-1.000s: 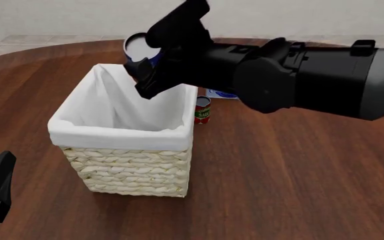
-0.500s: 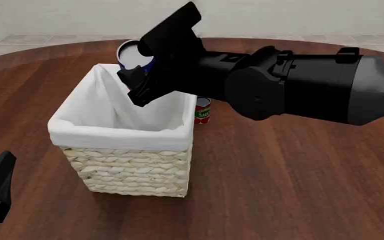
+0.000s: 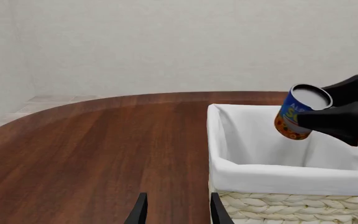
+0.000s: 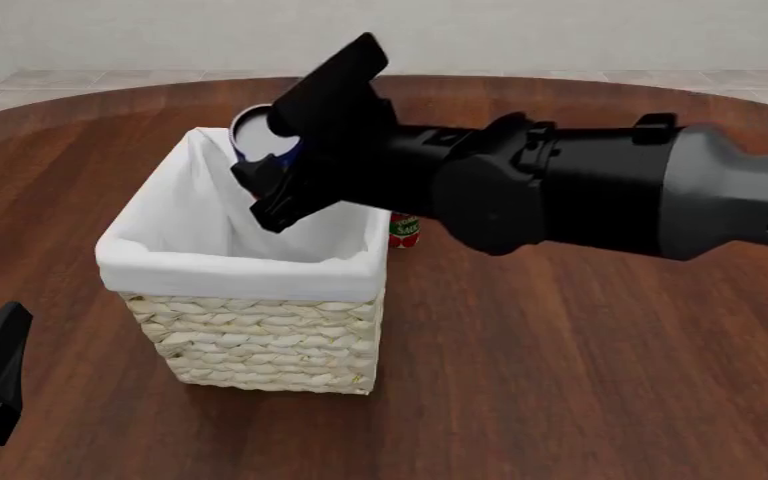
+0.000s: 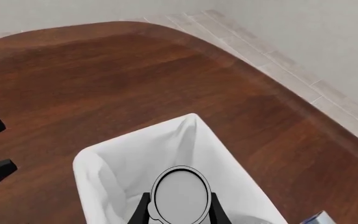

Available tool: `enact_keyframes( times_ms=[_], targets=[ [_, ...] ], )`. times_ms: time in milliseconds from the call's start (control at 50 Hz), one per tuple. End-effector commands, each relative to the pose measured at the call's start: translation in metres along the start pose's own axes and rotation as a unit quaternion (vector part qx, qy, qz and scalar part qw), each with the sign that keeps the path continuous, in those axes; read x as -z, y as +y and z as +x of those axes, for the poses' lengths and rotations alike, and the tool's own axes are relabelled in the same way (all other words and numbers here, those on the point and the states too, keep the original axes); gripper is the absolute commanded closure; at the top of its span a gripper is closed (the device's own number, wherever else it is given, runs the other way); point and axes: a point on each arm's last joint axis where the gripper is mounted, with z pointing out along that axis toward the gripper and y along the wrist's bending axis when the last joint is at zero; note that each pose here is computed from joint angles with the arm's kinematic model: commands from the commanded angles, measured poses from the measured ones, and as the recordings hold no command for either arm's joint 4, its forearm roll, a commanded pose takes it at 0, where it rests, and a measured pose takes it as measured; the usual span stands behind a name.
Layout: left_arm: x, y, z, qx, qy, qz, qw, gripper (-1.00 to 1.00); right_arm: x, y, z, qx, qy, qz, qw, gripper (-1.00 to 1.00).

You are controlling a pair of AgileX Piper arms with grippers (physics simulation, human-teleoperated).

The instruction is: Pick up the alphabet soup and put it in the basket.

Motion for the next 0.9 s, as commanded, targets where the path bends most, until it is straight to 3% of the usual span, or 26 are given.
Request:
enact_keyframes(
  times_ms=[20,900],
  targets=[
    [0.0,0.0,0.0,0.0,0.0,0.0,1.0,-1.0,-0.004,0.002,-0.001,-0.023,-0.004,-0.001,0.9997,1.0],
    [0.0,0.0,0.0,0.0,0.0,0.0,1.0,-1.0,-0.02,0.006,0.012,-0.036,0.012,-0.006,0.9993,1.0]
  ],
)
